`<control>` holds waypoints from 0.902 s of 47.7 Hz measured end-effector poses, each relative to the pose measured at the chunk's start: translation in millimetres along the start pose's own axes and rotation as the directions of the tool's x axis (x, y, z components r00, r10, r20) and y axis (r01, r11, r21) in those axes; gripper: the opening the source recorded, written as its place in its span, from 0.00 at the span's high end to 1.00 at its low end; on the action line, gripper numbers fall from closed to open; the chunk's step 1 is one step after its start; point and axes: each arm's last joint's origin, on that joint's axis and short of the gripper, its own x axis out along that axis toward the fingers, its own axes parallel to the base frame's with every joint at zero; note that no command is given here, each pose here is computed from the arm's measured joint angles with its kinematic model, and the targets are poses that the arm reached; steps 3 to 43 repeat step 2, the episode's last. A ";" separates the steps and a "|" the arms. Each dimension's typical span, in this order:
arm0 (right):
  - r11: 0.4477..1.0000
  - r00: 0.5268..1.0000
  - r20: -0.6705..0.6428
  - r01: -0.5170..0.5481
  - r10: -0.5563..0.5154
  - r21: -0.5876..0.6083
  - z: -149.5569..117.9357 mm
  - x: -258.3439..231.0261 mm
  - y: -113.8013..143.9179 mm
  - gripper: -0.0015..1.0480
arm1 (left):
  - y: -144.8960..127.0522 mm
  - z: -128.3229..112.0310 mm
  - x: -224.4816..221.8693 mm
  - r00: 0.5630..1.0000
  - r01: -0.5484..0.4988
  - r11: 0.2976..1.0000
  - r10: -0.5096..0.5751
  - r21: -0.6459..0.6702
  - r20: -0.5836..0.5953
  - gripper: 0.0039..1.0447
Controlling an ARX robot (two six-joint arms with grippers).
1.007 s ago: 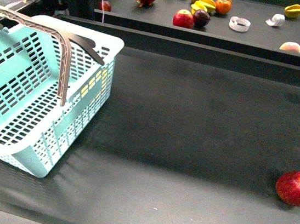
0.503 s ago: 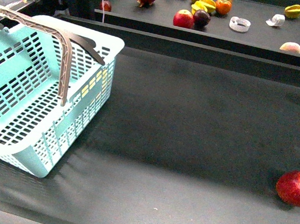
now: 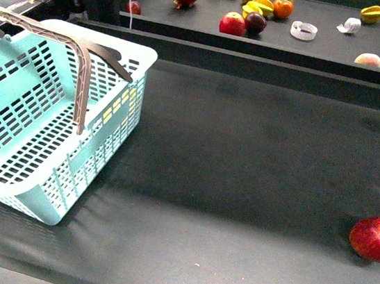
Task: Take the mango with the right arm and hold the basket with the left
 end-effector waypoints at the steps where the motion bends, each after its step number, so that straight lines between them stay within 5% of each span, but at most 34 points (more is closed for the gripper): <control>1: 1.000 1.000 0.000 0.000 0.000 0.000 0.0 0.0 0.0 0.08 | 0.0 0.0 0.0 1.000 0.000 1.000 0.000 0.000 0.000 0.98; 43: 1.000 1.000 0.000 0.000 0.000 0.000 0.0 0.0 0.0 0.08 | 0.0 0.0 0.0 1.000 0.000 1.000 0.000 0.000 0.000 0.98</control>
